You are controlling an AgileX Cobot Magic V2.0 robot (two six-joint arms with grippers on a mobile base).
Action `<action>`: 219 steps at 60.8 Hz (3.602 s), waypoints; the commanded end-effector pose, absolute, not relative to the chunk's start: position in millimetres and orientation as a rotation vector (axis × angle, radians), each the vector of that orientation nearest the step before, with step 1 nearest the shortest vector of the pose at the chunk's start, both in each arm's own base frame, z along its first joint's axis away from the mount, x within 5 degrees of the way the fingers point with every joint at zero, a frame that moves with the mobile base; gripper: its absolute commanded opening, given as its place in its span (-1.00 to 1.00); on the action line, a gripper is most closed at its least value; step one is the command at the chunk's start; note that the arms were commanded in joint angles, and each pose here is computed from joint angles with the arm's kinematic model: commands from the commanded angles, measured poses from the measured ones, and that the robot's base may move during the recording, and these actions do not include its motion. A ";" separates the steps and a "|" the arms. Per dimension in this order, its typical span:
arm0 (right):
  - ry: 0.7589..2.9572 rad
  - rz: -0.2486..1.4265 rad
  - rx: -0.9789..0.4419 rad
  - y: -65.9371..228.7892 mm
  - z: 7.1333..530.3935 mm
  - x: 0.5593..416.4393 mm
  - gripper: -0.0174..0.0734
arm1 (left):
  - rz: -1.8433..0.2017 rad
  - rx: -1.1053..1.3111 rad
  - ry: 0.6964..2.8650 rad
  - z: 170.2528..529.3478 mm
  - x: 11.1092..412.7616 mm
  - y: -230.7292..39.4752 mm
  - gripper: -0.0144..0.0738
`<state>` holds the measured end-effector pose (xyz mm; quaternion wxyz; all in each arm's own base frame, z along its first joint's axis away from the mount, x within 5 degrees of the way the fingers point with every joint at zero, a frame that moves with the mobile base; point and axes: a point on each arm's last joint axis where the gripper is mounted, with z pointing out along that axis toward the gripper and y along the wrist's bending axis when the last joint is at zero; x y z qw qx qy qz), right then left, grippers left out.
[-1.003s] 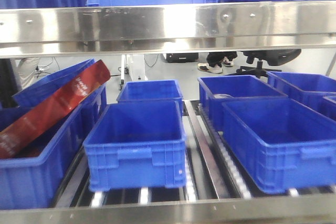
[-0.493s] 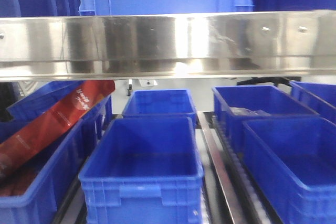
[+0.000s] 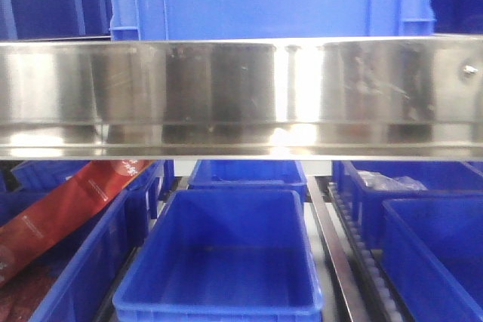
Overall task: Place cylindrical capacitor in blue bin on shelf
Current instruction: 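Extend the left gripper with the orange cylinder over a blue bin, then lower the orange cylinder into the blue bin and open the left gripper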
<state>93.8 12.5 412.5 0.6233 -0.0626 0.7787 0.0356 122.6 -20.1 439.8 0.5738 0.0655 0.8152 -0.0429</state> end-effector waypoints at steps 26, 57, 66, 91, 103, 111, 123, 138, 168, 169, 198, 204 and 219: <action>1.760 0.076 -0.145 12.3 415.6 93.8 -0.95 | -0.113 0.153 1.881 443.8 121.9 -21.0 -0.92; 1.760 0.076 -0.145 12.3 415.6 93.8 -0.95 | -0.113 0.153 1.881 443.8 121.9 -21.0 -0.92; 1.760 0.076 -0.145 12.3 415.6 93.8 -0.95 | -0.113 0.153 1.881 443.8 121.9 -21.0 -0.92; 1.760 0.076 -0.145 12.3 415.6 93.8 -0.95 | -0.122 0.146 1.776 453.1 124.2 -21.7 -0.92; 1.760 0.076 -0.145 12.3 415.6 93.8 -0.95 | -0.123 0.146 1.770 453.6 124.3 -21.7 -0.92; 1.760 0.076 -0.145 12.3 415.6 93.8 -0.95 | -0.152 0.172 1.769 454.2 129.1 -26.9 -0.92; 1.760 0.076 -0.145 12.3 415.6 93.8 -0.95 | -0.234 0.361 1.758 474.5 155.8 -60.2 -0.92; 1.760 0.076 -0.145 12.3 415.6 93.8 -0.95 | -0.354 0.568 1.747 505.4 204.7 -131.3 -0.92; 1.760 0.088 -0.141 12.9 415.7 93.8 -0.95 | -0.399 0.739 1.873 443.1 308.9 -256.3 -0.92; 1.760 0.091 -0.141 13.0 415.7 93.7 -0.95 | -0.399 0.740 1.877 440.5 310.7 -257.8 -0.92; 1.769 0.113 -0.136 14.1 415.0 93.4 -0.95 | -0.382 0.767 1.945 409.3 328.3 -272.6 0.73; 1.769 0.113 -0.136 14.1 415.0 93.4 -0.95 | -0.385 0.765 1.943 415.4 323.9 -269.0 0.69; 1.766 0.113 -0.136 14.1 415.2 93.5 -0.95 | -0.383 0.763 1.937 452.9 292.8 -242.9 0.66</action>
